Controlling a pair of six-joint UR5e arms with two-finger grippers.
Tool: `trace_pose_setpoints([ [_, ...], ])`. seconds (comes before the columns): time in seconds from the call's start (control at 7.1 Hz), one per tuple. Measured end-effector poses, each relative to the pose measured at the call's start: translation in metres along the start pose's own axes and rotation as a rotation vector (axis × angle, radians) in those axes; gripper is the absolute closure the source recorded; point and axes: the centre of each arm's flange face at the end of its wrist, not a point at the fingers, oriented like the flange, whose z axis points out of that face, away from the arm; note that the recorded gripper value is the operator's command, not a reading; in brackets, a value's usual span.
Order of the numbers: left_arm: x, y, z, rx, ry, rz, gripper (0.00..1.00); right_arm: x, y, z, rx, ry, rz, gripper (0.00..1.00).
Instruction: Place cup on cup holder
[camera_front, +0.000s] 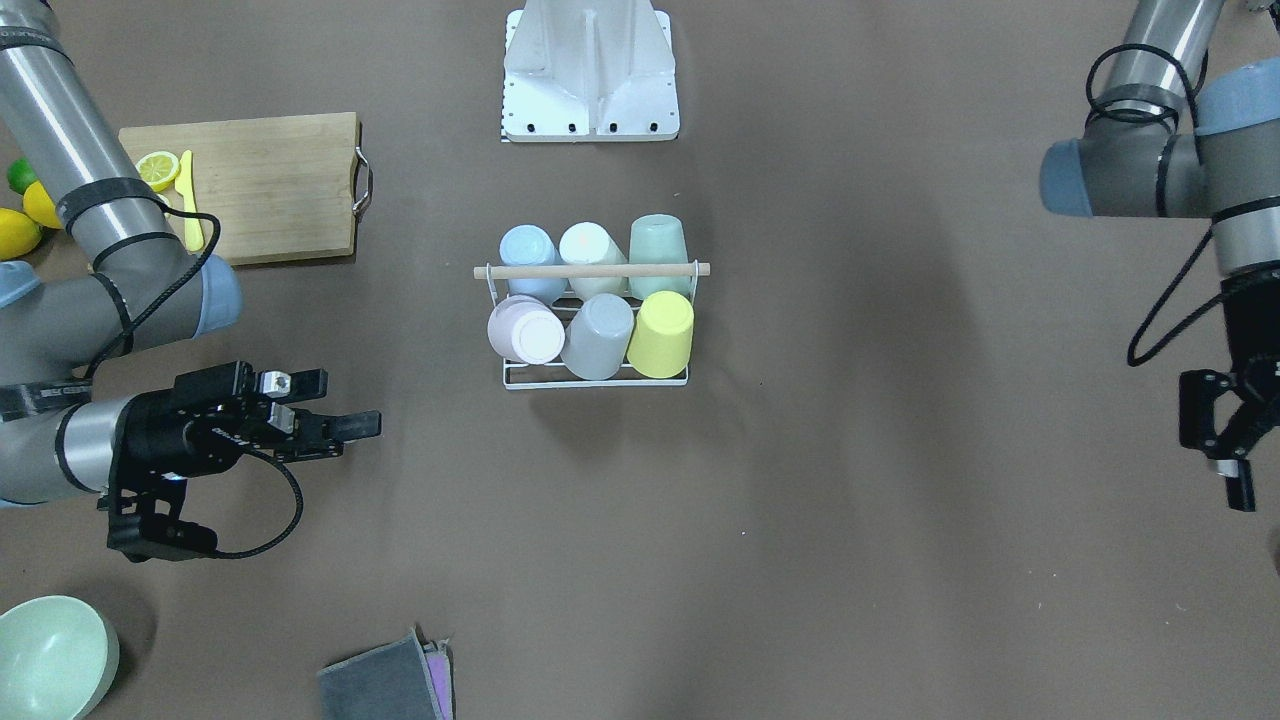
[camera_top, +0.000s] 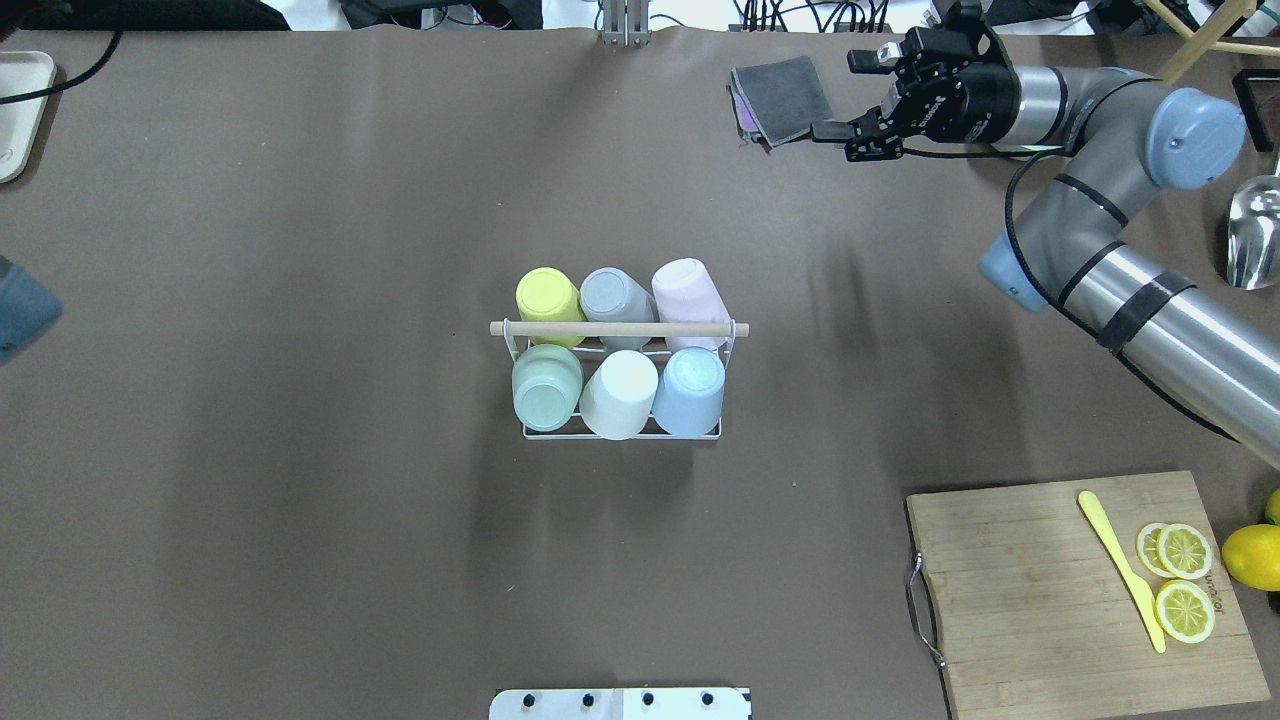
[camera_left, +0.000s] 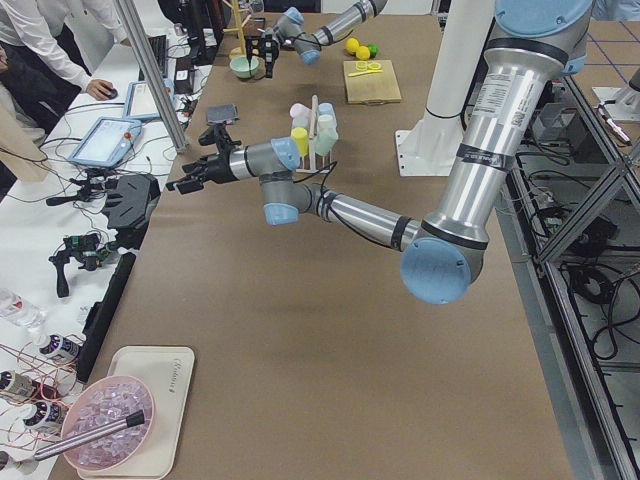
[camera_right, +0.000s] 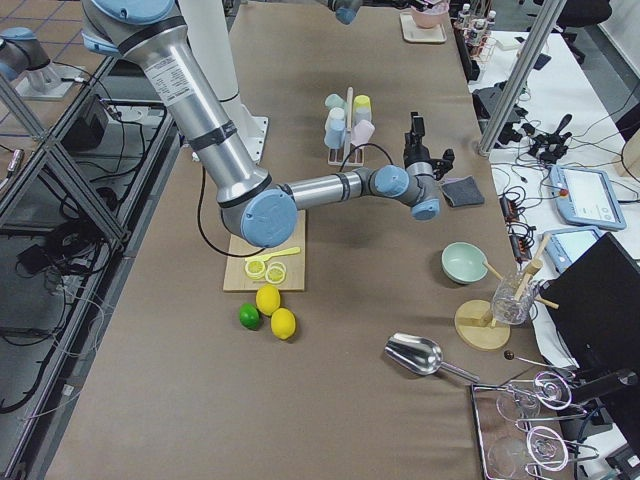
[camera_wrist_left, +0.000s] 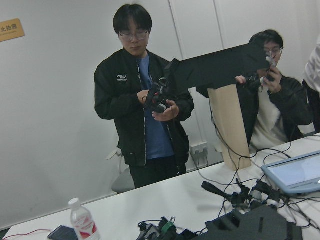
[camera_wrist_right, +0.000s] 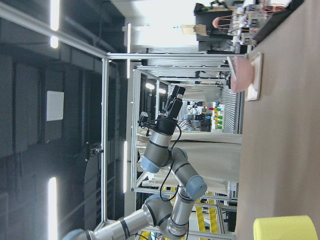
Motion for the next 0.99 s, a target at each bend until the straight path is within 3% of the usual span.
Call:
trace_pose_setpoints([
  [0.14,-0.039,0.008,-0.002,-0.122,-0.012,-0.007,0.02,-0.010,-0.003,-0.018,-0.012,0.111,0.114,0.01],
  [0.42,-0.078,0.039,-0.005,-0.400,0.006,-0.023,0.02,-0.009,0.005,-0.042,-0.064,0.350,0.249,0.01],
  [0.7,-0.092,0.076,-0.002,-0.721,0.043,0.042,0.02,-0.010,0.027,-0.035,-0.129,0.556,0.357,0.01],
  [0.99,-0.114,0.122,-0.014,-0.940,0.114,0.107,0.03,-0.005,0.062,-0.032,-0.188,0.726,0.431,0.04],
])
